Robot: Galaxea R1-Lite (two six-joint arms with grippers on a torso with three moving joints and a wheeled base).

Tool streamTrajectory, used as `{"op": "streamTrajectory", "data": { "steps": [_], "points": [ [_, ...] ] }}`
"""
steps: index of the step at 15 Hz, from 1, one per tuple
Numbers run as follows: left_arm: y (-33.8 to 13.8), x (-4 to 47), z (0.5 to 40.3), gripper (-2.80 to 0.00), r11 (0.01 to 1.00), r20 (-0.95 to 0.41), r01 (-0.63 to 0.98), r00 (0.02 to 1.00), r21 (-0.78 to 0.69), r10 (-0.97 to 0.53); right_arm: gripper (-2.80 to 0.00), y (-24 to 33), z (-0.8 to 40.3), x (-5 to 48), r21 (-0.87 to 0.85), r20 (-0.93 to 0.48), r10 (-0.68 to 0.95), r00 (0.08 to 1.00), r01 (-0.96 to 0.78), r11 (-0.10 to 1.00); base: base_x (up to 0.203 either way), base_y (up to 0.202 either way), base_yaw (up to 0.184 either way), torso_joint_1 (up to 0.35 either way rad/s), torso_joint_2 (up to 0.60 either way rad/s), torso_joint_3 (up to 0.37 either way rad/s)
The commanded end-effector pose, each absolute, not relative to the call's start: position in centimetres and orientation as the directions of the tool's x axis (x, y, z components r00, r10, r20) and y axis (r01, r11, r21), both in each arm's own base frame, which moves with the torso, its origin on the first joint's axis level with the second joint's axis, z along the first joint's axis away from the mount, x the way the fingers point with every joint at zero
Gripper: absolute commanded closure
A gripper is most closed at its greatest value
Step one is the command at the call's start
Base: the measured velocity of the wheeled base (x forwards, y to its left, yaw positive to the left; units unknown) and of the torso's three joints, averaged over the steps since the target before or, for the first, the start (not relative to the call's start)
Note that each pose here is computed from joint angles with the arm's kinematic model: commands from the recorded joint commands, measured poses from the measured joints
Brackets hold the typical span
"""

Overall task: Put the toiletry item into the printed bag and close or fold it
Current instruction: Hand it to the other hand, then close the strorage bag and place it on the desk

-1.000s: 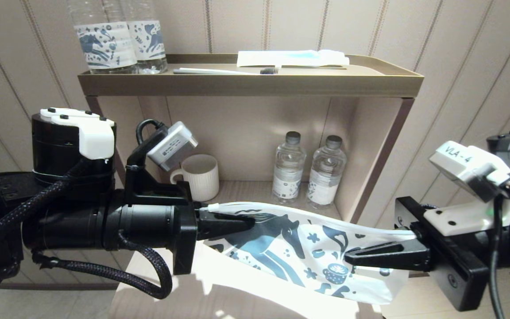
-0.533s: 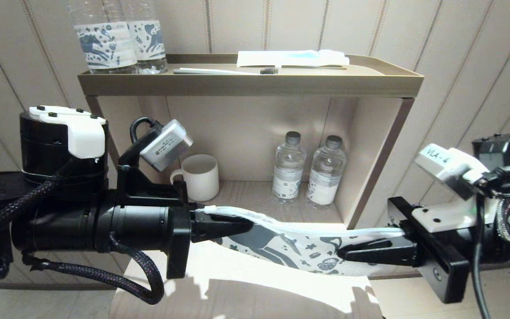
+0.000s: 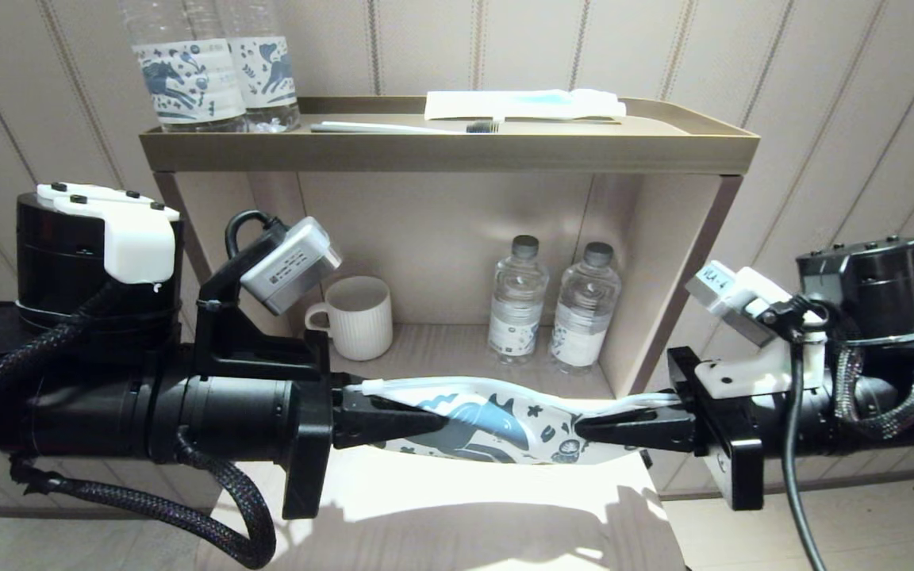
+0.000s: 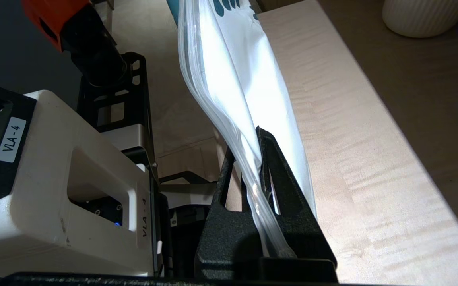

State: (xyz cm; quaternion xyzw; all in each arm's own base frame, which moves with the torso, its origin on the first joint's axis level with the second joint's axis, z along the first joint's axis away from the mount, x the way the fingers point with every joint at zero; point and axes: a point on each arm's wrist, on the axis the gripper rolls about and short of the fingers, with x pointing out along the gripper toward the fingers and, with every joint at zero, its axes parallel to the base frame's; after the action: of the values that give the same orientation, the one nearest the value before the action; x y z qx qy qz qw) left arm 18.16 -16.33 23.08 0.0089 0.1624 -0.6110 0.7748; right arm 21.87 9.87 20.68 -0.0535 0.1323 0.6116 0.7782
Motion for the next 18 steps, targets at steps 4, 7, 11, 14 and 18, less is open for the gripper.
{"op": "streamTrajectory", "data": {
  "steps": [4, 7, 11, 14, 18],
  "points": [
    [-16.9, 18.0, 22.3, 0.00, 0.229, -0.284, 0.955, 0.170, -0.190, -0.944, -2.80, 9.9, 20.8, 22.1, 0.071, -0.265, 0.940, 0.214, -0.968, 0.240, 0.000, 0.000, 0.000, 0.000, 0.00, 0.000],
    [-17.6, 18.5, 21.5, 0.00, 0.225, -0.309, 0.953, 0.155, -0.205, -0.938, -2.80, 9.7, 21.6, 21.6, 0.042, -0.245, 0.943, 0.224, -0.969, 0.242, 0.000, 0.000, 0.000, 0.000, 0.00, 0.000],
    [-18.2, 19.3, 20.9, 0.00, 0.235, -0.352, 0.942, 0.142, -0.239, -0.925, -2.80, 9.1, 23.3, 20.1, -0.017, -0.206, 0.948, 0.241, -0.970, 0.243, 0.000, 0.000, 0.000, 0.000, 0.00, 0.000],
    [-19.0, 20.1, 20.1, 0.00, 0.239, -0.381, 0.936, 0.129, -0.257, -0.915, -2.80, 8.7, 24.9, 18.9, -0.066, -0.170, 0.953, 0.252, -0.967, 0.244, 0.000, 0.000, 0.000, 0.000, 0.00, 0.000],
    [-20.8, 20.5, 20.0, 0.00, 0.159, -0.396, 0.967, 0.068, -0.201, -0.916, -2.80, 9.3, 25.3, 19.5, -0.036, -0.165, 0.959, 0.229, -0.973, 0.226, 0.000, 0.000, 0.000, 0.000, 0.00, 0.000]
  ]
}}
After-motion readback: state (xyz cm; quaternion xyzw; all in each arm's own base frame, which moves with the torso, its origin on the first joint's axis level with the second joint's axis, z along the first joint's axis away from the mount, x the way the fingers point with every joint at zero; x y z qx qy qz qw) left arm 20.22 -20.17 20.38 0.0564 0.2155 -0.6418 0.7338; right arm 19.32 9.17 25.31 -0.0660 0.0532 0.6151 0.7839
